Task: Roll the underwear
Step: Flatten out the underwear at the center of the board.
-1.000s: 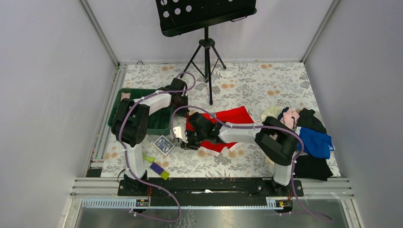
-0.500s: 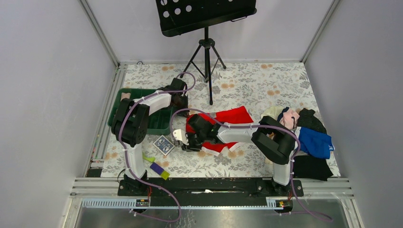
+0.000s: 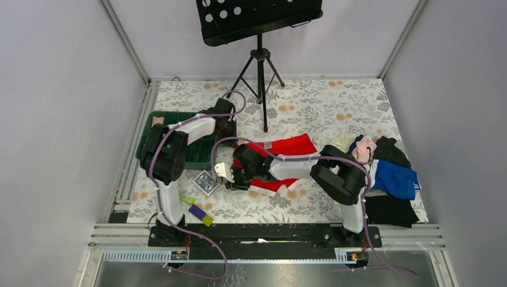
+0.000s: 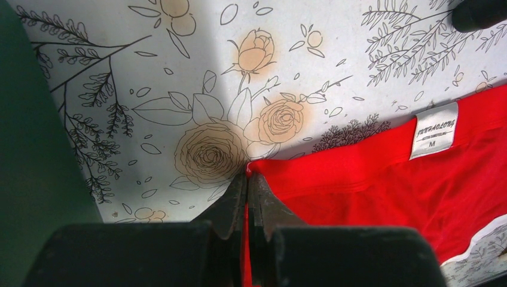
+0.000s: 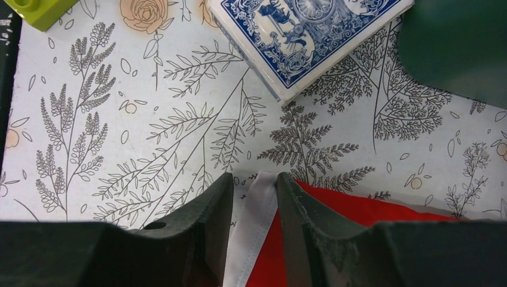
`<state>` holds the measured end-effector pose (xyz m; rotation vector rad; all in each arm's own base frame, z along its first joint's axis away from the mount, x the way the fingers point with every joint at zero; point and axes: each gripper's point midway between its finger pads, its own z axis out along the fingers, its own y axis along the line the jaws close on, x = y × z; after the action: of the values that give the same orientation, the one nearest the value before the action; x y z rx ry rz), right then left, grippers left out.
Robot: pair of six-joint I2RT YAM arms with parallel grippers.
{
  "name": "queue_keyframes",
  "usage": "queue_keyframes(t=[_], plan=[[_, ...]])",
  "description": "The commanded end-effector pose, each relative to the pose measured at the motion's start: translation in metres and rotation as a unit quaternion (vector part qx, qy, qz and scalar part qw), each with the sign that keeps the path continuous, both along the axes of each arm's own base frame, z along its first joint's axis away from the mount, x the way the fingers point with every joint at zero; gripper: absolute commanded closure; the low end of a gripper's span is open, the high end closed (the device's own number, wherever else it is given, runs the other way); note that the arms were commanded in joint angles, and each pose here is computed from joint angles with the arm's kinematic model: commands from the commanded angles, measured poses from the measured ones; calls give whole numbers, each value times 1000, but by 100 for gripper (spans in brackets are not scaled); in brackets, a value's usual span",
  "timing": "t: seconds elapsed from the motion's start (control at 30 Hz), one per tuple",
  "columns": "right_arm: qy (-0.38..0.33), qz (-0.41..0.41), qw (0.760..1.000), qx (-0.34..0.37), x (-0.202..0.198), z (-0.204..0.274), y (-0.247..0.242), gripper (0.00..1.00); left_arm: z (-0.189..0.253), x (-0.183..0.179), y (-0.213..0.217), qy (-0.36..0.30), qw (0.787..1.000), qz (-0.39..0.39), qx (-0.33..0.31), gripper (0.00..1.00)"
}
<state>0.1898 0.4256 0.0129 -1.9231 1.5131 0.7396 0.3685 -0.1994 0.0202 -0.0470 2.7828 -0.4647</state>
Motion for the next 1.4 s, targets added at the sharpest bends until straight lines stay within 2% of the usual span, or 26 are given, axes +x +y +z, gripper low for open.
queue_keyframes(t=[0.0, 0.07, 0.13, 0.27, 0.37, 0.57, 0.77, 1.0, 1.37], plan=[[-14, -27, 998, -52, 8, -24, -15, 60, 15, 5, 0, -17, 1000, -2, -8, 100], [-24, -37, 997, -58, 13, -24, -17, 60, 15, 5, 1, -15, 1000, -2, -8, 100], [-34, -45, 996, -65, 17, -25, -21, 65, 14, 4, 1, -12, 1000, -2, -9, 100], [-37, -48, 996, -72, 18, -29, -24, 88, 13, 4, 2, -9, 1000, -2, -10, 100], [-26, -55, 998, -25, 19, -5, -5, 100, 19, 8, 2, -14, 1000, -4, -10, 100], [32, -51, 992, 110, 11, 81, 48, 100, 58, 27, 15, -58, 998, 15, -7, 100], [76, -61, 982, 163, 5, 135, 63, 100, 97, 30, 12, -83, 996, -1, -43, 100], [65, -91, 977, 181, 5, 162, 34, 100, 110, 25, -8, -66, 994, -29, -84, 100], [57, -171, 964, 194, 17, 173, -35, 100, 128, 30, -74, -96, 986, -93, -105, 100]])
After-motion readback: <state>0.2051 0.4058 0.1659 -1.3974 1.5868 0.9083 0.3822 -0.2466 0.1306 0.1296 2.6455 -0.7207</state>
